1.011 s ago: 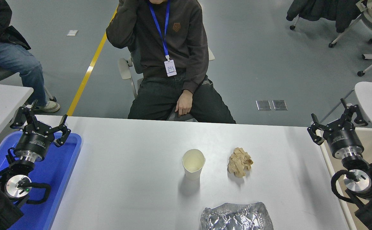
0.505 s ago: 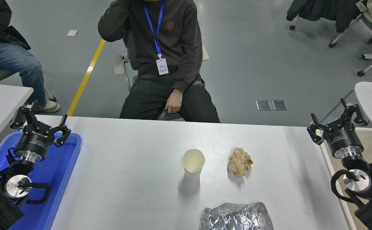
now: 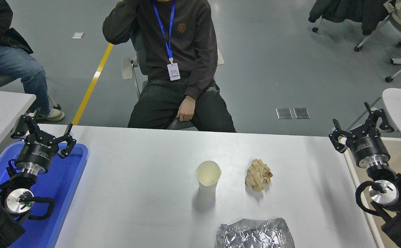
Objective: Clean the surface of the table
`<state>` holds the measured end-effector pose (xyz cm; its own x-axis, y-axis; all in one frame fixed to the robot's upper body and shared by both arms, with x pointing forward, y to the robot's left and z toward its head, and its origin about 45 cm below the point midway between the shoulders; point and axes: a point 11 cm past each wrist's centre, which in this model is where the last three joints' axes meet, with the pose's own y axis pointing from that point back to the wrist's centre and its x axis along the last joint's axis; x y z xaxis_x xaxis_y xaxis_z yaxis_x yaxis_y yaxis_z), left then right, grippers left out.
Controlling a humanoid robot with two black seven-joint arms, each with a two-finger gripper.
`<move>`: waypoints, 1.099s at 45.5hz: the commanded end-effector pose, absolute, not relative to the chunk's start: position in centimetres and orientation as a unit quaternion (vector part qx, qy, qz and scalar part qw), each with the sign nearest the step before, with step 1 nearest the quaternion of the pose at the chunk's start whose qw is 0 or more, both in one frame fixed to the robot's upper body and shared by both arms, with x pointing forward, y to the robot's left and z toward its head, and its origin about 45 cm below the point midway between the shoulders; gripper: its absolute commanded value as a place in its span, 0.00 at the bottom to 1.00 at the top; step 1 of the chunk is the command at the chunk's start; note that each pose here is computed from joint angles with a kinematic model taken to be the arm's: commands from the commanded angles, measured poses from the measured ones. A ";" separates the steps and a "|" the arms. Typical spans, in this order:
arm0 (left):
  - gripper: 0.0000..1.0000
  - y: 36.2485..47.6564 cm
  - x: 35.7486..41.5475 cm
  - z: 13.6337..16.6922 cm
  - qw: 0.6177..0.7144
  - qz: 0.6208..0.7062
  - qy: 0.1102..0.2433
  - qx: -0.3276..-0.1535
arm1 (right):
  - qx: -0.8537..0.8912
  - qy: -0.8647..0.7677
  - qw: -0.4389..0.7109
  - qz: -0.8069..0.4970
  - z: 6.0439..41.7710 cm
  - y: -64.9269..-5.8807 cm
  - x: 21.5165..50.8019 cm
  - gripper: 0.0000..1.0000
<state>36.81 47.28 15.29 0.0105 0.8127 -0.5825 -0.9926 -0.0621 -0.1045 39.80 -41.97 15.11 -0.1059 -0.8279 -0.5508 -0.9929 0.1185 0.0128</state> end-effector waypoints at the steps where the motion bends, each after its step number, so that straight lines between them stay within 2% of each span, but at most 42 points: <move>1: 1.00 47.3 36.81 15.29 0.662 0.681 0.174 -0.258 | -0.630 0.722 0.207 0.195 14.8 -42.3 39.5 0.99; 39: 1.00 47.2 36.88 15.38 0.663 0.680 0.174 -0.260 | -0.651 0.700 0.203 0.213 15.0 -41.0 39.3 0.99; 50: 1.00 47.2 36.88 15.31 0.662 0.681 0.175 -0.259 | -0.692 0.664 0.190 0.209 17.1 -40.2 38.9 0.99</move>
<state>36.88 47.21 15.35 0.0131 0.8116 -0.5840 -0.9924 -0.0609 -0.1068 39.22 -40.97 15.68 -0.0418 -0.8306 -0.5553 -0.9991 0.0364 0.0209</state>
